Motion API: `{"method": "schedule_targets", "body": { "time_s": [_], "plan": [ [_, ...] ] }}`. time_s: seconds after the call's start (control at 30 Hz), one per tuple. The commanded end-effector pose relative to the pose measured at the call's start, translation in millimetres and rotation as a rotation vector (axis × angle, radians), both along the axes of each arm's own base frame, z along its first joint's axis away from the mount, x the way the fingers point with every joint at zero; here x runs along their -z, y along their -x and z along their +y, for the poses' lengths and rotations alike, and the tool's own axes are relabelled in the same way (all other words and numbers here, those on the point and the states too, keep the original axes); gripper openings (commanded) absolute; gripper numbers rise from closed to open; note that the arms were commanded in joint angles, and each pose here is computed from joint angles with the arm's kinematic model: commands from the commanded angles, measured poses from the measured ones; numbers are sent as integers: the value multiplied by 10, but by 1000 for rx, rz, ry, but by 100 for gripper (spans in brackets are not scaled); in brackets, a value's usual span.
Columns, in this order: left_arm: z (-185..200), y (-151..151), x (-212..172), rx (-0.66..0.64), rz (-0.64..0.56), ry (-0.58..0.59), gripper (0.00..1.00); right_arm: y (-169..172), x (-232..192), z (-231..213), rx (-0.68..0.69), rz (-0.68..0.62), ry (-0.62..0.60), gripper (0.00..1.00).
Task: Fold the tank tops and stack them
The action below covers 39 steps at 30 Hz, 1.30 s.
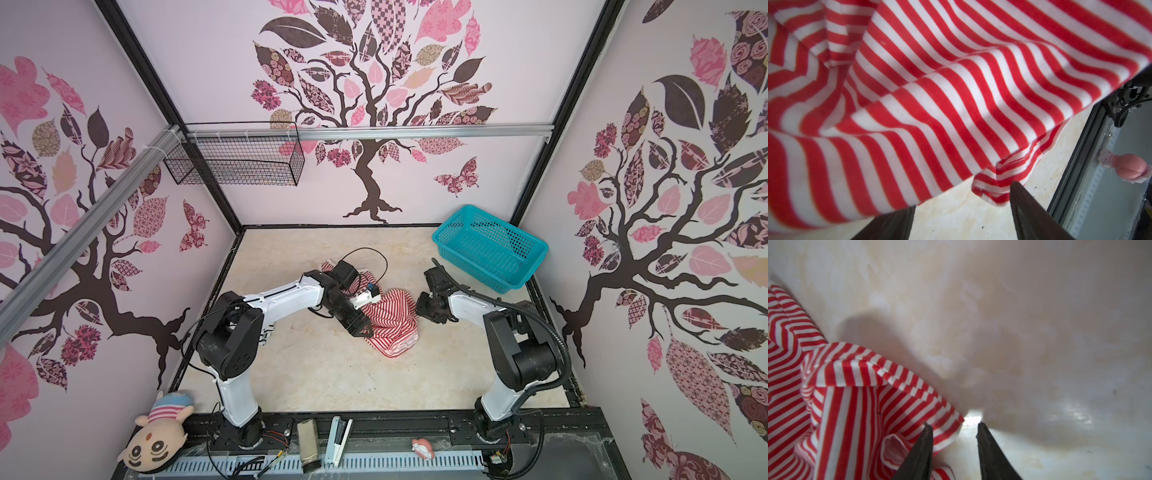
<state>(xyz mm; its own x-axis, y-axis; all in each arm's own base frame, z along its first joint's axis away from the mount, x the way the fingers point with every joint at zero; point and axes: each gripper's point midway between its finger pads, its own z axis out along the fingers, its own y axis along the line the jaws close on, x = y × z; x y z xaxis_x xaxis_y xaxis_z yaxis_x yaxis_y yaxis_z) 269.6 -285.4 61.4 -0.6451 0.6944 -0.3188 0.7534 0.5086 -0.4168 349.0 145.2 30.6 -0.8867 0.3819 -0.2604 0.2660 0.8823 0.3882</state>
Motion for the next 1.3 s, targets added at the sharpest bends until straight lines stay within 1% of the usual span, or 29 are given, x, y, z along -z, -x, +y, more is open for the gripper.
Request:
{"method": "schedule_targets", "body": {
  "time_s": [0.0,0.1,0.17,0.33,0.37,0.47,0.57,0.7,0.97,1.0,1.07,1.1,1.17,1.2,1.27],
  "plan": [
    [-87,5,-122,7,-8,58,75,-129,-3,81,-28,-14,-16,38],
    [-62,39,-145,6,-12,61,75,-126,82,76,-31,7,-6,37],
    [-43,64,-150,10,-10,58,75,-101,122,68,-35,19,1,32],
    [-20,99,-200,11,-15,61,75,-24,151,10,-40,27,26,26],
    [-24,101,-209,11,-15,64,75,-15,154,8,-43,28,26,22],
    [-44,82,-205,6,-9,66,75,14,118,38,-58,31,10,0],
    [-69,69,-171,6,9,63,75,36,-65,31,-59,-6,2,0],
    [-87,71,-33,12,44,29,72,75,-333,-24,-45,-61,5,0],
    [-226,126,66,18,132,54,66,163,-511,-37,-41,-84,-16,0],
    [-232,118,60,15,133,59,63,168,-525,-38,-41,-86,-19,0],
    [-251,134,24,23,136,72,51,179,-564,-35,-43,-92,-23,0],
    [-254,144,-2,28,138,77,43,186,-577,-40,-41,-94,-23,0],
    [-255,199,-79,49,149,93,19,184,-637,-45,-40,-106,-25,0],
    [-253,228,-110,58,155,98,11,182,-670,-44,-40,-113,-25,0],
    [-234,279,-188,73,159,110,1,169,-749,-45,-39,-127,-27,0]
  ]
}}
